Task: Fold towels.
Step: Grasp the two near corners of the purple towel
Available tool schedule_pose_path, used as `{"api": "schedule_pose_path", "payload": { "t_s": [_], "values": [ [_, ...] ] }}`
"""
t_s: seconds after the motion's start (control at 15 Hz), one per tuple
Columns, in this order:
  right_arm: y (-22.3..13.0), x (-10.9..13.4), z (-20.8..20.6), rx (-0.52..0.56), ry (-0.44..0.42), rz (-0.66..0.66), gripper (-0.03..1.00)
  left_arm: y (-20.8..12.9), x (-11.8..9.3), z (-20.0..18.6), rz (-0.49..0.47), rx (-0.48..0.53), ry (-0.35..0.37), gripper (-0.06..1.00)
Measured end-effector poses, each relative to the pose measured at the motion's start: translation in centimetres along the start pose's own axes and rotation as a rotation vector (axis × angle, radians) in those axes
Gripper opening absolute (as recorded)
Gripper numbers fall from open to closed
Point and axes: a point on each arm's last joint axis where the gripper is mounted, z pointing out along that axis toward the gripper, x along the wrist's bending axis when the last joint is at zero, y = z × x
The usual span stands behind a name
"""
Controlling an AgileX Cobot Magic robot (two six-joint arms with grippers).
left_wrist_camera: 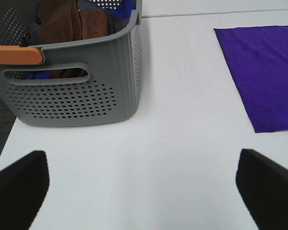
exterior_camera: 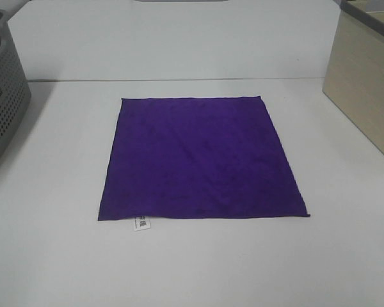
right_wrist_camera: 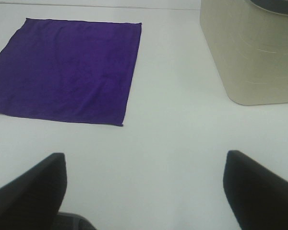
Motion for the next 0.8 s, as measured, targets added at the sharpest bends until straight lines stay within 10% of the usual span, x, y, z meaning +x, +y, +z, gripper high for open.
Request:
{"api": "schedule_pose_path", "payload": {
  "t_s": [0.8],
  "values": [
    [0.0, -0.05, 0.0, 0.0, -0.005, -0.003, 0.98, 0.0, 0.0, 0.0, 0.0, 0.0, 0.0, 0.99]
  ]
}}
